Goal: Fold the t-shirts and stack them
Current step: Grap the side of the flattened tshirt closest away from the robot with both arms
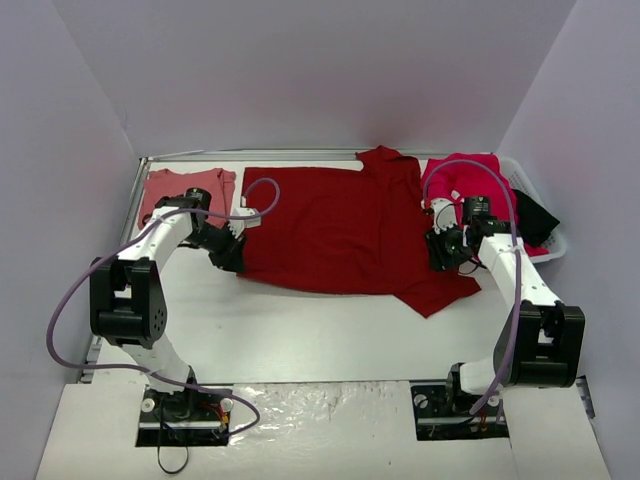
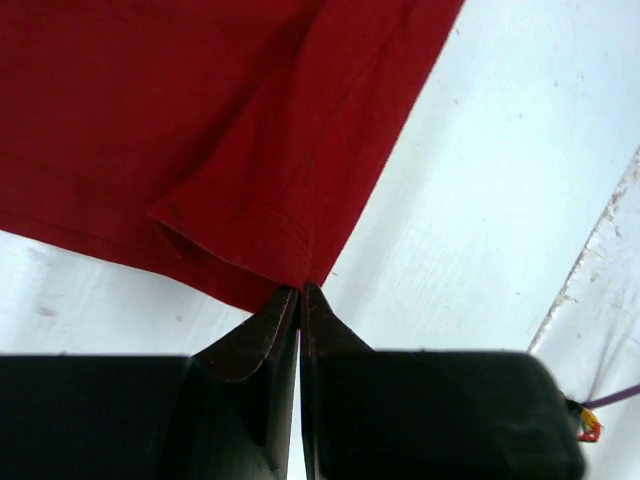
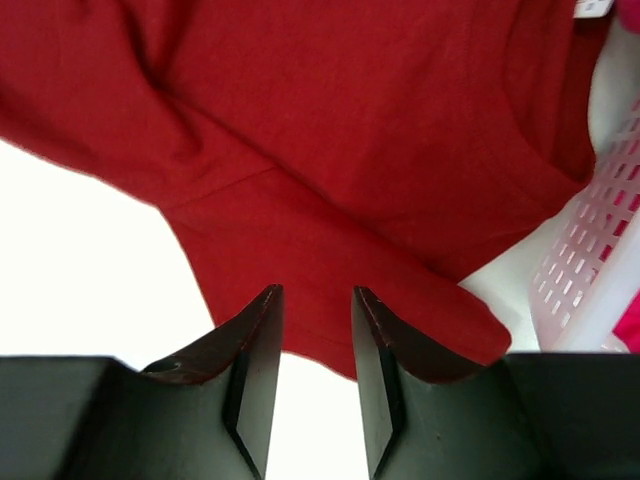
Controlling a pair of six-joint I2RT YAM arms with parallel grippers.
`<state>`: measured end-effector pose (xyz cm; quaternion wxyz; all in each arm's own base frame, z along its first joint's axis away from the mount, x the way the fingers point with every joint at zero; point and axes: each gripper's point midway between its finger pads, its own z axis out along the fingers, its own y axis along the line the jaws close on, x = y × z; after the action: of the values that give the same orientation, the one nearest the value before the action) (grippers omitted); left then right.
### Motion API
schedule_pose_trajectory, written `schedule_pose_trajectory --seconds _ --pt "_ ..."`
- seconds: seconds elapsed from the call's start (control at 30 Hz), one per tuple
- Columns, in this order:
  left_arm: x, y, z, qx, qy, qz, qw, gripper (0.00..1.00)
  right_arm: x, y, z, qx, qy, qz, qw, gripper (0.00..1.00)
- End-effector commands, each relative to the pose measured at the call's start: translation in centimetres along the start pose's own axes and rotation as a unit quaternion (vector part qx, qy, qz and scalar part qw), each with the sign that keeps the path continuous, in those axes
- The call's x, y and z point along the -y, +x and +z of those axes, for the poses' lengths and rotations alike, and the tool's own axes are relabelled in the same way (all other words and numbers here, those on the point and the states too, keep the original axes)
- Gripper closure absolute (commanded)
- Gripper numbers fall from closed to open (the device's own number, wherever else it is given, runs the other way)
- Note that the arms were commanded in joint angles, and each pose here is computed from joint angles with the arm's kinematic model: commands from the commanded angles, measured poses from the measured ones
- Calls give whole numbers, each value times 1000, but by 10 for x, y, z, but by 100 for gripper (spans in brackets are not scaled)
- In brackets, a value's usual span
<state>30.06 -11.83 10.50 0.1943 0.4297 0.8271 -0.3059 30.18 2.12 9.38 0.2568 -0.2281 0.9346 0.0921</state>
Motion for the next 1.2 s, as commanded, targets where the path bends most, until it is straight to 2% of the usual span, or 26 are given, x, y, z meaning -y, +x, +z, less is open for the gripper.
schedule_pose_trajectory --seconds 0.0,0.2,0.33,0.47,0.57,0.63,0.77,0.9,1.17 --pt "18 8 -2 -2 20 9 1000 98 -12 5 -16 -32 -38 -24 998 68" --pt "17 22 2 -11 7 -8 1000 98 -9 22 -49 -114 -54 -117 985 50" --pt "1 25 -4 -7 -29 -35 999 98 -7 52 -53 -195 -80 -150 966 54" --pt "-29 21 -17 12 -100 -56 993 98 -4 84 -52 -259 -86 -164 948 52" --pt "-45 23 -33 25 -145 -85 985 98 -9 98 -49 -281 -111 -173 937 50" --pt "-54 22 -40 35 -173 -90 980 98 -13 104 -49 -291 -128 -177 932 49" --pt "-59 29 -43 32 -181 -103 978 98 -16 112 -43 -308 -148 -188 921 47" --pt "-61 34 -38 27 -178 -113 977 98 -32 111 -32 -309 -170 -211 911 55" --pt "-64 39 -33 24 -176 -115 977 98 -59 93 -5 -286 -161 -287 900 50"
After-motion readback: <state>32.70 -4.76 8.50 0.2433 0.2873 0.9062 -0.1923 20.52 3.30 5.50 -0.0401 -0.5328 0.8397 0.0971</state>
